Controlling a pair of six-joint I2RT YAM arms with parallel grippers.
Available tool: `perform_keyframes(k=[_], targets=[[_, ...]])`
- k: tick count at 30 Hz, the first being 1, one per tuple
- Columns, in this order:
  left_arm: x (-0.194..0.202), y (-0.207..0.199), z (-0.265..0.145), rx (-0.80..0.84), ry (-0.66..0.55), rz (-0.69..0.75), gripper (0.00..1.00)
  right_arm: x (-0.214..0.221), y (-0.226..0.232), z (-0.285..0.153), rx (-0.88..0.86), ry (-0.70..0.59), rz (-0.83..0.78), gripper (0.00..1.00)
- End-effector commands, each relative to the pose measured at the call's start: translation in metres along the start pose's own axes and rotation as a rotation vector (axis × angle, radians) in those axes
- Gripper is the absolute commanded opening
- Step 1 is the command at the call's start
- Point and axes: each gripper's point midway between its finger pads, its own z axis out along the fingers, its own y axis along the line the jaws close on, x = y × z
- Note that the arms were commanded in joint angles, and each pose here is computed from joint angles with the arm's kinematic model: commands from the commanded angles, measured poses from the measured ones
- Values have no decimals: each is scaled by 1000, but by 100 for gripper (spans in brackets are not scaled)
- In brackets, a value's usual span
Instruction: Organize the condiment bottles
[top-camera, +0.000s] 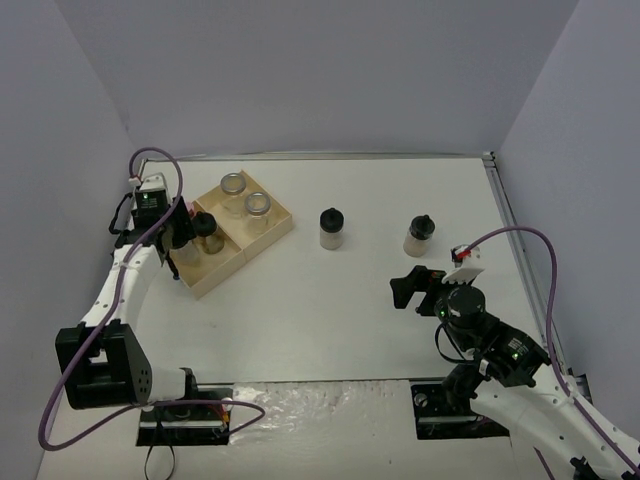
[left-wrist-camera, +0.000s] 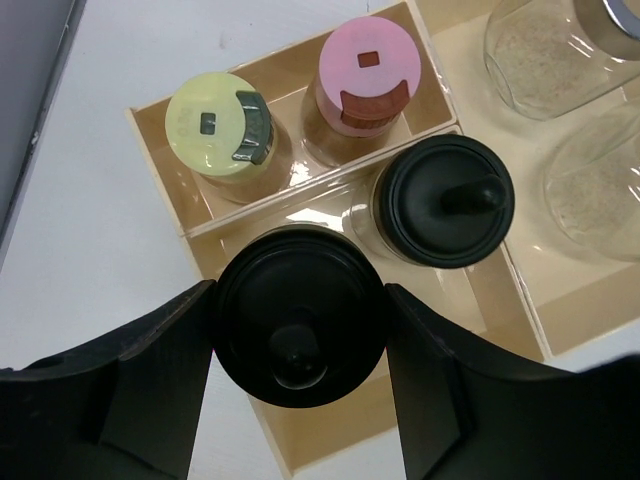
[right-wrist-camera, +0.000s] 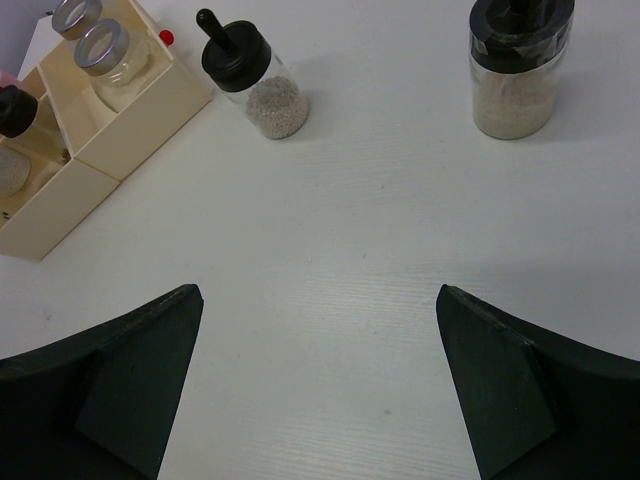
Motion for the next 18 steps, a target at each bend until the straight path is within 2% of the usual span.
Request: perform_keyframes(k=[1, 14, 18], targets=[[-39, -1, 11, -4, -155, -39, 0, -13, 4, 2, 1, -53, 26, 100], [-17, 10, 34, -51, -105, -42, 1, -10, 4, 2, 0, -53, 26, 100], [-16, 15, 37, -66, -108, -44, 7, -11, 4, 1, -5, -59, 29, 100]])
